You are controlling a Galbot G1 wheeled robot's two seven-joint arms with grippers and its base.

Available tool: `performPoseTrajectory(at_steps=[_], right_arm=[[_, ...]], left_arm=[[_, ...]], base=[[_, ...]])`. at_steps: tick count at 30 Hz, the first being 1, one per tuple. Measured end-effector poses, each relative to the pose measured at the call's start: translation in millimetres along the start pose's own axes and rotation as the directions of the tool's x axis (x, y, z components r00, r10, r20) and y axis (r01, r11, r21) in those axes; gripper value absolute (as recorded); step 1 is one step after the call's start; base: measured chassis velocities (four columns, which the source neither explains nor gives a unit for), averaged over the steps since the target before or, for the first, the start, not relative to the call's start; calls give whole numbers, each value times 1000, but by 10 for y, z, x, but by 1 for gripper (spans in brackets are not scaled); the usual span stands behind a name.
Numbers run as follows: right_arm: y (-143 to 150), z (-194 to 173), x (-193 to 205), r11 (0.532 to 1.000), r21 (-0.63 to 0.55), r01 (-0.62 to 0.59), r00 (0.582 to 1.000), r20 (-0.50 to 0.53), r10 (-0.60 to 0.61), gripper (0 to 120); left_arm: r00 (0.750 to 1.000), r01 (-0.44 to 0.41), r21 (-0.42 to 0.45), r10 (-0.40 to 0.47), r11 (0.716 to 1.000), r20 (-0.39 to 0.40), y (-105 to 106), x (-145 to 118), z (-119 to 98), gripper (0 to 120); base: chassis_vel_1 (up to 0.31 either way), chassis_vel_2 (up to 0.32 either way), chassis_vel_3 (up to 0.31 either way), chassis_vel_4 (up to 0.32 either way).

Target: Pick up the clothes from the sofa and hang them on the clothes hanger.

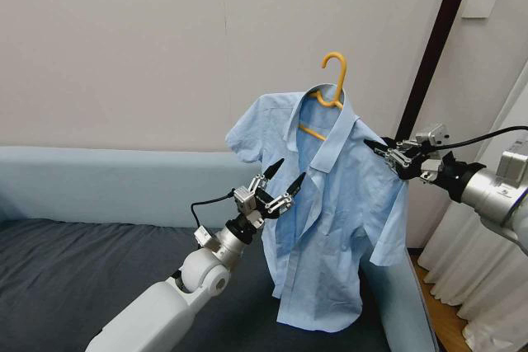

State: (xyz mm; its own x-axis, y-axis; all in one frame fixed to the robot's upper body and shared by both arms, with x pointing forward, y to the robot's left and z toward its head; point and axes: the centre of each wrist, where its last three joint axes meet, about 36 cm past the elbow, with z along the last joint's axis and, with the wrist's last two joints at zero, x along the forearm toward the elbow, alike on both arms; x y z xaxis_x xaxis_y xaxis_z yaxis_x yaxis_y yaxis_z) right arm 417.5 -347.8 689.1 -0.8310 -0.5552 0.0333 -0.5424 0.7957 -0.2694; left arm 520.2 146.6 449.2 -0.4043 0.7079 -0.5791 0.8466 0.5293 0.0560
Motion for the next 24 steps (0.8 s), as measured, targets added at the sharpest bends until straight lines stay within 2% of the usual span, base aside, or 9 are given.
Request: performPoseTrajectory(at_steps=[5,8,10,14,15,18,19,22,24], right_arm=[[10,5,9,1000,1,1,1000,2,-1,7],[6,-3,10,1000,3,0,1000,5,0,7],[-2,-9,10,1000,4,-2,1000,7,2,7],[-24,-21,1,1000,5,-7,1000,12,7,7],[-24,-21,1,1000,5,-7,1000,12,7,7],[-27,-29,-7,1000,4,-7,1000,18,7,7],[-27,-29,-7,1000,4,-7,1000,18,7,7],[-28,-21,-12,1000,1,-7,1000,19,7,7],[-28,-18,-13,1000,1,-7,1000,19,7,7]], left_arm=[[999,-37,23,37,999,-5,0,-135,106,80],[999,-49,45,49,998,-3,1,-196,147,66],[999,-50,50,50,997,-2,6,-205,154,63],[999,-47,61,47,997,-8,36,-200,178,44],[999,-47,61,47,997,-8,36,-200,178,44],[999,-46,57,47,997,-8,64,-223,180,29],[999,-46,57,47,997,-8,64,-223,180,29],[1000,-26,39,26,999,-8,93,-266,155,15],[1000,-11,29,11,1000,-9,102,-282,141,11]], base=[[0,0,0,0],[0,0,0,0],[0,0,0,0],[0,0,0,0],[0,0,0,0],[0,0,0,0],[0,0,0,0],[0,0,0,0],[0,0,0,0]])
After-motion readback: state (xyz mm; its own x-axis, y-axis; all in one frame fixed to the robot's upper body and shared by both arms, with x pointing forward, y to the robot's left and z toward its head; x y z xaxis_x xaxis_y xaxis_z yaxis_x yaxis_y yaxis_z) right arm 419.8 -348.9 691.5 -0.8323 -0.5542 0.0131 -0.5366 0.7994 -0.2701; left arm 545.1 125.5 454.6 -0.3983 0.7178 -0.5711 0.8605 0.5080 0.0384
